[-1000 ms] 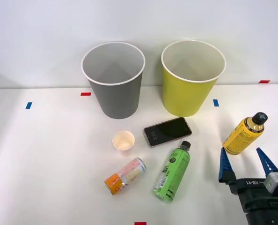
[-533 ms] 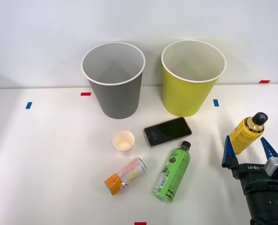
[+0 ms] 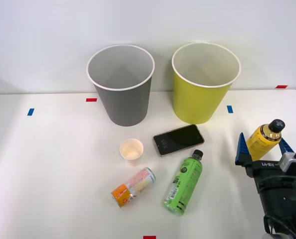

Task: Put cans in the gray bin, plastic bottles in the light green bin

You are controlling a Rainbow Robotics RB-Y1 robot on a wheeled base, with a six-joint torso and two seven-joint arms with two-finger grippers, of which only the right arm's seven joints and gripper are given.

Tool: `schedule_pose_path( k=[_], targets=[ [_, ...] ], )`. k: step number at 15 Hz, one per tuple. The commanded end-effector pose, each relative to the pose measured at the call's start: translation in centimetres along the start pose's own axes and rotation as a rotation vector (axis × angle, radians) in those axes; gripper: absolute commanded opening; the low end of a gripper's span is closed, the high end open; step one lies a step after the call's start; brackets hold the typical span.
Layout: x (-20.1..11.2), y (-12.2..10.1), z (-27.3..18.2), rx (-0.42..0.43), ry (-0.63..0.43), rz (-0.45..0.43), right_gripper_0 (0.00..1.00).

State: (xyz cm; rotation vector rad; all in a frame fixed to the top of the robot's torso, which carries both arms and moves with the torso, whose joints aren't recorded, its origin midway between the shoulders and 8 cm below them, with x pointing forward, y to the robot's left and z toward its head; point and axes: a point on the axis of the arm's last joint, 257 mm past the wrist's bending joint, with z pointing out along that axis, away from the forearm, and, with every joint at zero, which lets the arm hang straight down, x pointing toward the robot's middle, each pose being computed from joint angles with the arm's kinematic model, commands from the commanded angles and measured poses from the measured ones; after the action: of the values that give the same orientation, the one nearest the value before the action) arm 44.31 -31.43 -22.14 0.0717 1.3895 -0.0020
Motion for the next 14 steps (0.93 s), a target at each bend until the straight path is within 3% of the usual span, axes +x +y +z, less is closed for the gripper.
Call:
schedule_pose_path(
  k=[1,5,7,14],
  targets=[
    [-0.22,0.23,1.17,-0.006,0.007,-0.005,1.00],
    [-0.11,0.02,1.65,-0.005,0.021,-0.021,1.00],
    [-0.13,0.07,1.65,-0.007,0.020,-0.023,0.00],
    [-0.32,0.28,1.65,-0.009,0.016,-0.016,0.00]
  ],
)
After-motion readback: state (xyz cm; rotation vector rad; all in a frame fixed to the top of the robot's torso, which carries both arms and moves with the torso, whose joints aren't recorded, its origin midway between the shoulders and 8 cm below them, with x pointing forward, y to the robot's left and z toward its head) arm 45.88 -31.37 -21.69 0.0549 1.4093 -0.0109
